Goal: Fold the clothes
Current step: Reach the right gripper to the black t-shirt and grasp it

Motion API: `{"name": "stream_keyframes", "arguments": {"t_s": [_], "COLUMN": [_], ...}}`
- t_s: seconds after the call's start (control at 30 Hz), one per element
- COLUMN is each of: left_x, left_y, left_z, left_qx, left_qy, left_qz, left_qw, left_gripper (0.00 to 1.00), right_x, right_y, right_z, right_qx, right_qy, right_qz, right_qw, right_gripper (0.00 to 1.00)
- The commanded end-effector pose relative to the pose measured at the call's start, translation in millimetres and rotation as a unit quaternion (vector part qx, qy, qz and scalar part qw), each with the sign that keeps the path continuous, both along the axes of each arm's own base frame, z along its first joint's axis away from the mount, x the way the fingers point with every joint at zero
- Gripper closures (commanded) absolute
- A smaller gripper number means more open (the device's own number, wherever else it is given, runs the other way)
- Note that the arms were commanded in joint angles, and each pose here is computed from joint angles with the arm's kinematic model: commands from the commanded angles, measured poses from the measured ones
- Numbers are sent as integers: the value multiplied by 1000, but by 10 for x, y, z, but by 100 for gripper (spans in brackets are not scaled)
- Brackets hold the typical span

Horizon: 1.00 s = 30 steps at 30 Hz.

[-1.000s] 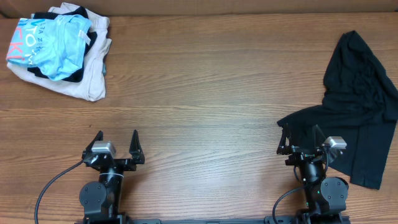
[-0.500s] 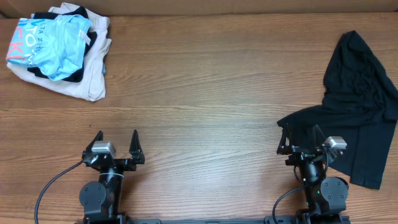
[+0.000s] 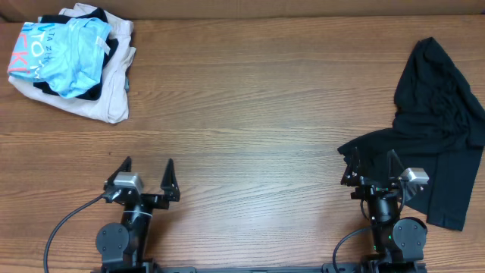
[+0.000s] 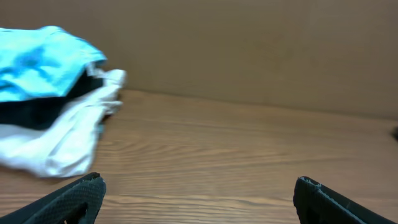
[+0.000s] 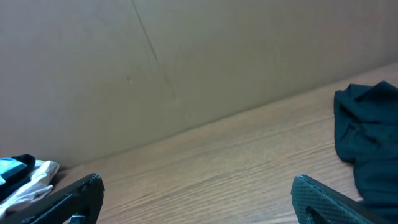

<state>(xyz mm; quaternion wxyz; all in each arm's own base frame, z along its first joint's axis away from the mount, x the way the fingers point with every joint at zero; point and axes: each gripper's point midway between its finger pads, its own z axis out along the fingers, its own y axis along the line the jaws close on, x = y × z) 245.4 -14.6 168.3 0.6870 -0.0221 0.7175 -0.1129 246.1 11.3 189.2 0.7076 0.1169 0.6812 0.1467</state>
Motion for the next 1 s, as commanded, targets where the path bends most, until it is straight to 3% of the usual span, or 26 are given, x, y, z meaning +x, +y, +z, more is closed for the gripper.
{"name": "stream_keyframes", "arguments": {"t_s": [0.0,0.3,0.43,0.7,0.97], "left_x": [-69,-236,-239,6,428], "left_y": [-196,-122,-123,-96,-53], "left_z": [188,933,1179,1313,1283], "left_qx": [-11,-5,-1,41,39], "left_qy": [-17,-50,-32,115,246], "left_qz": [-58,-30,-30,-39,-53], "left_qw": [998,998,999,992,967], "left_gripper": [0,0,0,0,0], "right_x": [-58,-368,-394,-47,584], "right_y": [-14,-55,-66,-39,33], "right_z": [287,1275,1621,1898,1636], "right_qx": [-4,-32,-45,-58,-67], "right_qy": [-31,-65,-43,102,278], "right_qz": [-4,-13,-16,-8,6], "right_qw": [1000,997,998,993,958], "right_gripper": [0,0,0,0,0]}}
